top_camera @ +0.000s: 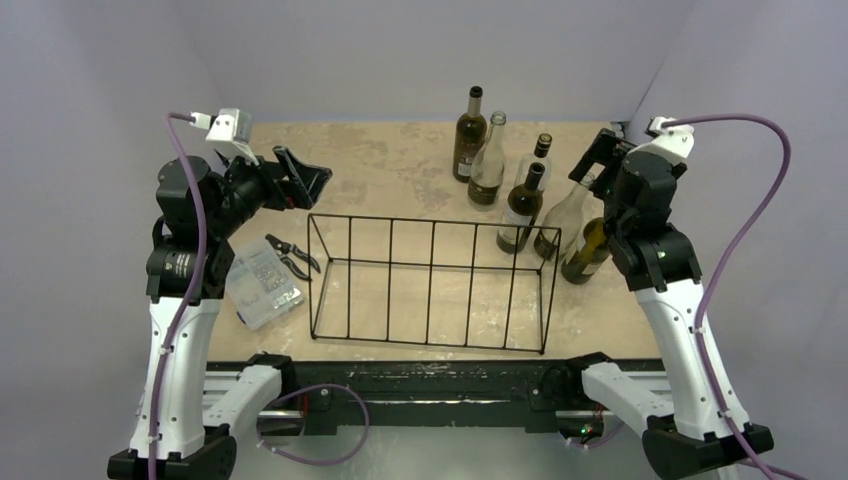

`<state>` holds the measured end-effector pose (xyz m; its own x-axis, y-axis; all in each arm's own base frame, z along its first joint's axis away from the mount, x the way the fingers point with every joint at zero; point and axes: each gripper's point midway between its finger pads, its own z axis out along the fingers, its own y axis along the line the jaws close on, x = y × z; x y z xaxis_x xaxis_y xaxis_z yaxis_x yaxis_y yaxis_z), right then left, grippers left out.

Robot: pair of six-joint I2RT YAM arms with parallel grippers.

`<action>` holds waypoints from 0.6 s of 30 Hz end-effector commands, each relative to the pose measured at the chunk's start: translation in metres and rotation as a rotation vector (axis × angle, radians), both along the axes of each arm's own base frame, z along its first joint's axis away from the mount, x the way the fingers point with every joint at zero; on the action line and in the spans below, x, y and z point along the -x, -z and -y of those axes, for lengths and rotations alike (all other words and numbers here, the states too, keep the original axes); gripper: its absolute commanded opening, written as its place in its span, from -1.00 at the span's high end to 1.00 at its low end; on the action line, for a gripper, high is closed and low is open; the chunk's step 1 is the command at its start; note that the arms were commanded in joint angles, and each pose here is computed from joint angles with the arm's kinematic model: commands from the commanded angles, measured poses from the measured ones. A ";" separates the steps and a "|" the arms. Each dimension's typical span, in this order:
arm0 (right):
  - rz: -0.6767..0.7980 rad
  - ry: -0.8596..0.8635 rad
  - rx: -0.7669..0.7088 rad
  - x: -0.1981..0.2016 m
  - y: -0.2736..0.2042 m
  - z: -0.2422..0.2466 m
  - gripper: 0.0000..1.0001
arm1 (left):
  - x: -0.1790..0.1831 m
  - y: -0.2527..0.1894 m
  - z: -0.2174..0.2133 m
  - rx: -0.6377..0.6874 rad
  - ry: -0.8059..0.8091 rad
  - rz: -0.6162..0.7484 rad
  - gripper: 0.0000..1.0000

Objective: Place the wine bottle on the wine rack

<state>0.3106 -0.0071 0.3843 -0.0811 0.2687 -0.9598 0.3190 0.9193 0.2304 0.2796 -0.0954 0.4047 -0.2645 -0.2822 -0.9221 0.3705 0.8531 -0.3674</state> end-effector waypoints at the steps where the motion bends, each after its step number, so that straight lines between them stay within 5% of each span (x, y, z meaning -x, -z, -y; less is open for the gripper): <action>1: -0.012 0.237 -0.016 0.014 0.011 0.036 -0.98 | 0.003 -0.006 0.005 -0.024 0.019 0.057 -1.00; 18: -0.109 0.300 -0.010 0.031 0.061 0.047 -0.92 | 0.013 -0.005 0.015 -0.030 0.047 0.064 -1.00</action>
